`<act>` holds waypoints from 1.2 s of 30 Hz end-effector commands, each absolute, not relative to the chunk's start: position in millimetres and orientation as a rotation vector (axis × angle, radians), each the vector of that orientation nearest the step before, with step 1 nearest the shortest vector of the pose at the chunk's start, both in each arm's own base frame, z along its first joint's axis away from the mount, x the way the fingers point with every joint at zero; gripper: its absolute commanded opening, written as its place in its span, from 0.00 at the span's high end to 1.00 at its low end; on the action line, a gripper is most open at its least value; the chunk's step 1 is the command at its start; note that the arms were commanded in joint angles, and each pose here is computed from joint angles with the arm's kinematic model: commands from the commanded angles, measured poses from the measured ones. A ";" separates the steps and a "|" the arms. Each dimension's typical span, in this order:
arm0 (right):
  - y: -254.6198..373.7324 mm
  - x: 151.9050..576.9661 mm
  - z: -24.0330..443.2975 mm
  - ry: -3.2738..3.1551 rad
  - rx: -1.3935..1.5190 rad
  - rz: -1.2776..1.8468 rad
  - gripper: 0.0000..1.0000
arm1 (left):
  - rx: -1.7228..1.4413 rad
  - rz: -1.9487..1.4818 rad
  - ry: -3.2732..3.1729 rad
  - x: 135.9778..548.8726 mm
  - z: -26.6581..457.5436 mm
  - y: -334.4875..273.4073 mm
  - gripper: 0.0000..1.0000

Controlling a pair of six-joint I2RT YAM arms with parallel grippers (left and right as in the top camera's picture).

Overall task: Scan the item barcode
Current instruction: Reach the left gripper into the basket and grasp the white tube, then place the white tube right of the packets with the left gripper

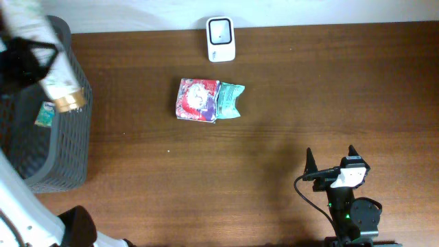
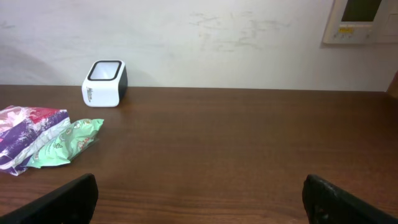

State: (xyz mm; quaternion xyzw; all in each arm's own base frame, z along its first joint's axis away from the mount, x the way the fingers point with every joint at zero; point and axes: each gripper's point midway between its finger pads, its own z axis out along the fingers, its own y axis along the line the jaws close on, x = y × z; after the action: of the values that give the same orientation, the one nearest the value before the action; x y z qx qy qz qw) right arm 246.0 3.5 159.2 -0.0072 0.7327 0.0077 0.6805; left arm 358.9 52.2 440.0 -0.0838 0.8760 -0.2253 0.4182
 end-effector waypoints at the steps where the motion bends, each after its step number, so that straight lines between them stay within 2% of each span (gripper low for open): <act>1: 4.0 246.0 156.0 1.648 -0.018 0.014 0.01 | -0.014 -0.534 2.231 361.2 441.2 0.4 0.94; 10: 4.0 246.0 156.0 1.648 -0.018 0.014 0.01 | 0.318 -0.615 2.509 381.3 363.9 -125.0 0.92; 20: 4.0 246.0 156.0 1.648 -0.018 0.014 0.01 | 0.326 -0.773 2.702 428.7 256.6 -261.3 0.91; 23: 3.9 246.0 156.0 1.648 -0.018 0.014 0.01 | 0.214 -0.679 2.751 443.0 218.7 -287.4 0.89; 29: 4.0 246.0 156.0 1.648 -0.018 0.014 0.01 | 0.294 -0.685 2.764 448.2 157.5 -352.2 0.89; 36: 4.0 246.0 156.0 1.648 -0.018 0.014 0.01 | 0.289 -0.579 2.832 449.3 76.8 -383.0 0.84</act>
State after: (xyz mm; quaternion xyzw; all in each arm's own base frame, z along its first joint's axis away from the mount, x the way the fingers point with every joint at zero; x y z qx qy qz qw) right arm 246.0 3.5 159.2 -0.0073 0.7327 0.0075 0.6805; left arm 443.9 -375.8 91.9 0.1045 0.9662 -0.2093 0.1084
